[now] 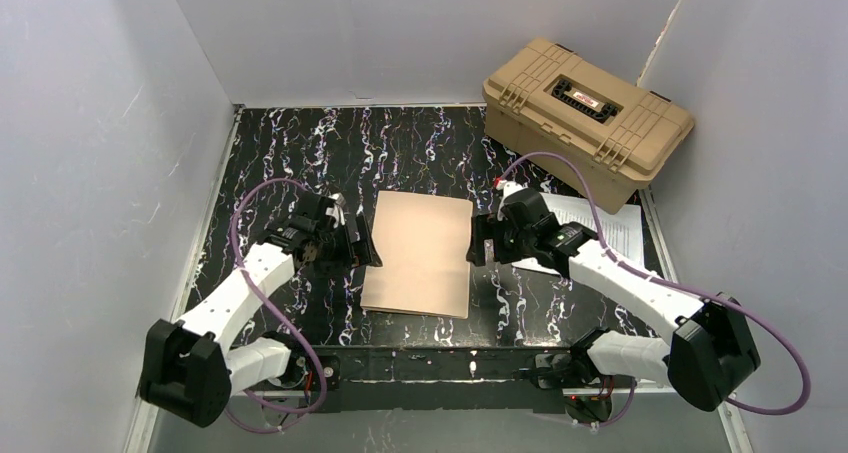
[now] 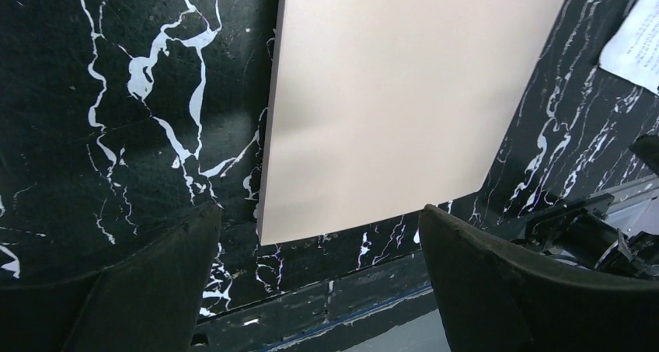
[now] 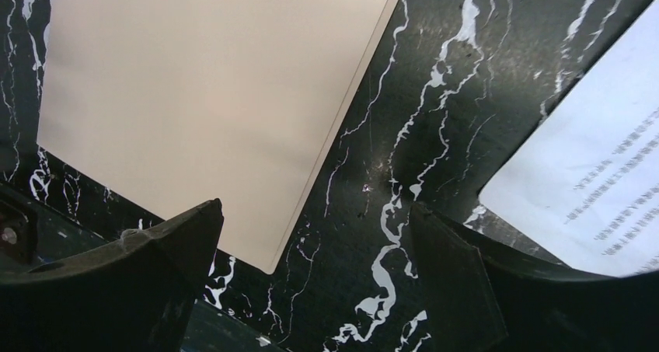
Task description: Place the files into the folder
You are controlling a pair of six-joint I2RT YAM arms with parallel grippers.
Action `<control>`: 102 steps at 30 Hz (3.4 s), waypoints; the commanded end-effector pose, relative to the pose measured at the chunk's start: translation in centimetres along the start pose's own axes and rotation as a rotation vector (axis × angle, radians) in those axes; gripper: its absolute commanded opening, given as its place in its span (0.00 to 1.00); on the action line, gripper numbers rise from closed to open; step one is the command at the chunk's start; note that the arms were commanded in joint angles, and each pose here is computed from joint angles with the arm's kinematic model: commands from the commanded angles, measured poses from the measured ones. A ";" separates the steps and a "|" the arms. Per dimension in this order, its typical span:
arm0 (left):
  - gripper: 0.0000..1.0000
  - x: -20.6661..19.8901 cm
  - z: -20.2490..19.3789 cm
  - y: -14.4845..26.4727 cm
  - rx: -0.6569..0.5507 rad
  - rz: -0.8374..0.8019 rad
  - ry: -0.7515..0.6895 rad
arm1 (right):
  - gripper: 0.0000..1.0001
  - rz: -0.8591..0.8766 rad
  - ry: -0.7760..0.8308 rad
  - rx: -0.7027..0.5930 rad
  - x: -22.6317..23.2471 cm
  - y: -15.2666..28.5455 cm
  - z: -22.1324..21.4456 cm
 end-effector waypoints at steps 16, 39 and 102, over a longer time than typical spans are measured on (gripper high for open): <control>0.98 0.5 -1.3 -5.4 0.131 -0.030 0.083 | 0.99 0.149 -0.225 0.052 -0.1 -4.6 -3.2; 0.98 -3.4 -3.9 -8.7 0.210 -0.168 -0.001 | 0.98 0.097 -0.343 0.026 -1.9 -4.3 -5.9; 0.24 3.1 -10.5 -7.9 0.088 0.069 0.311 | 0.86 0.181 -0.318 -0.003 -0.1 -1.8 -4.1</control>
Point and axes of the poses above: each gripper's point midway between its finger pads, its own y axis back along the fingers, its own x axis along the line the jaws close on, z = x × y, the point moved 10 cm from there along y, back along the fingers, and after that the axes turned 9 degrees about -y, right-handed, at the moved point
